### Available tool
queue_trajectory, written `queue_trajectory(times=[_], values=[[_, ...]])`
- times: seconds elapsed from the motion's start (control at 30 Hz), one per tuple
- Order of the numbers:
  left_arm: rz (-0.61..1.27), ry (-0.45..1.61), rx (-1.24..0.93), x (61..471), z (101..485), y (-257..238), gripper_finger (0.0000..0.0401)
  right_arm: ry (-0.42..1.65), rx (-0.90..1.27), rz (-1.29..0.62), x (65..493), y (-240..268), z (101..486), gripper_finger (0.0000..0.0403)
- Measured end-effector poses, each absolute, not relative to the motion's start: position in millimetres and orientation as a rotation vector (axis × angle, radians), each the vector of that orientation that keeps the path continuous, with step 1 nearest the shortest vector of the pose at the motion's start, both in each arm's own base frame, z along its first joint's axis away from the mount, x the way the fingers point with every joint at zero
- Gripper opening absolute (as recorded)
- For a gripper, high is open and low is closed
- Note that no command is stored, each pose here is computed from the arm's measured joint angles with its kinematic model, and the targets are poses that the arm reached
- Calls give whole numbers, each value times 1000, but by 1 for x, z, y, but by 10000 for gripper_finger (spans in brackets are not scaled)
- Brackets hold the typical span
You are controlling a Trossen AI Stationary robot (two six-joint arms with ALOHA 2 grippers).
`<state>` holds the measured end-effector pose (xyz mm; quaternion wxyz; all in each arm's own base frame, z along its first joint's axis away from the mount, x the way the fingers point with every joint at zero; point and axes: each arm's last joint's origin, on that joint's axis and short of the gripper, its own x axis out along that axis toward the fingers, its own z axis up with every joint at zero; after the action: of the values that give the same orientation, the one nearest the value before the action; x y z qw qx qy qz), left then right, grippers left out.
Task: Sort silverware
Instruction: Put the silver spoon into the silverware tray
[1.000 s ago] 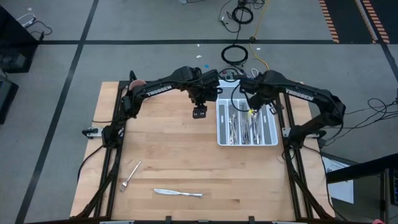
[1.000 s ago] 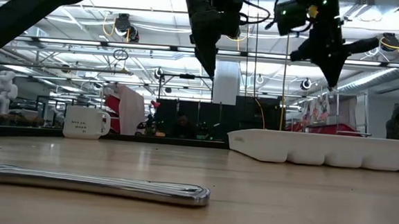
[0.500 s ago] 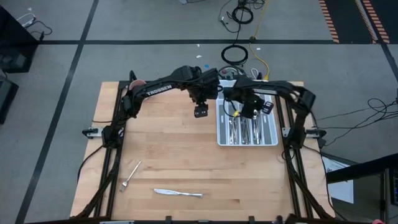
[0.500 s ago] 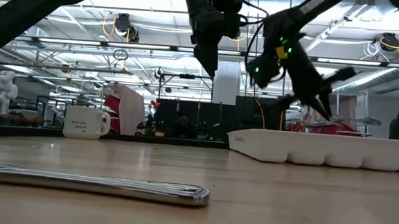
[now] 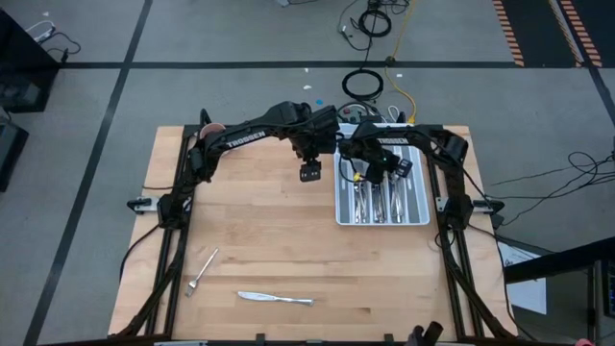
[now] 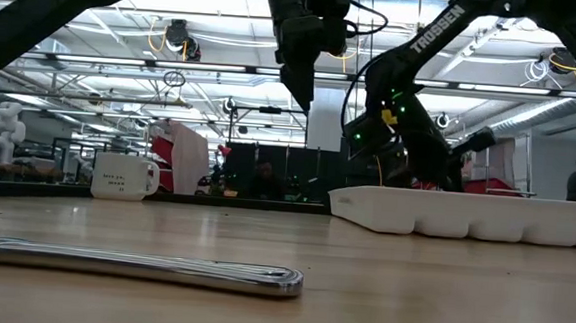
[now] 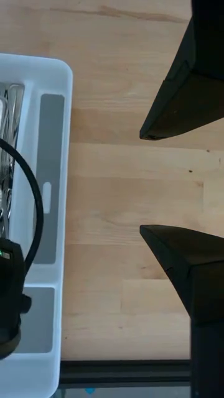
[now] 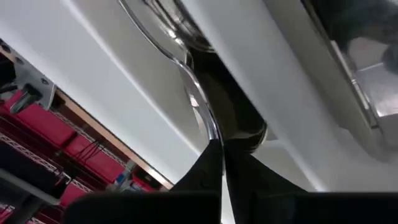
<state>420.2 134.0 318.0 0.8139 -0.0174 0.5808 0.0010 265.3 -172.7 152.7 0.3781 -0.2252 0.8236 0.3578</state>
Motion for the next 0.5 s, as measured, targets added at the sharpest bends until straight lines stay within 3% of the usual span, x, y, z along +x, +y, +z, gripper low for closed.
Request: queue_trajectory(times=[0.3,0.5], values=[[11,1240,-43,418,318,139,242,2092,-536,771,270,-173,151,3],[11,1243,-44,418,318,140,242,2105,-450,658,270,-172,151,42]])
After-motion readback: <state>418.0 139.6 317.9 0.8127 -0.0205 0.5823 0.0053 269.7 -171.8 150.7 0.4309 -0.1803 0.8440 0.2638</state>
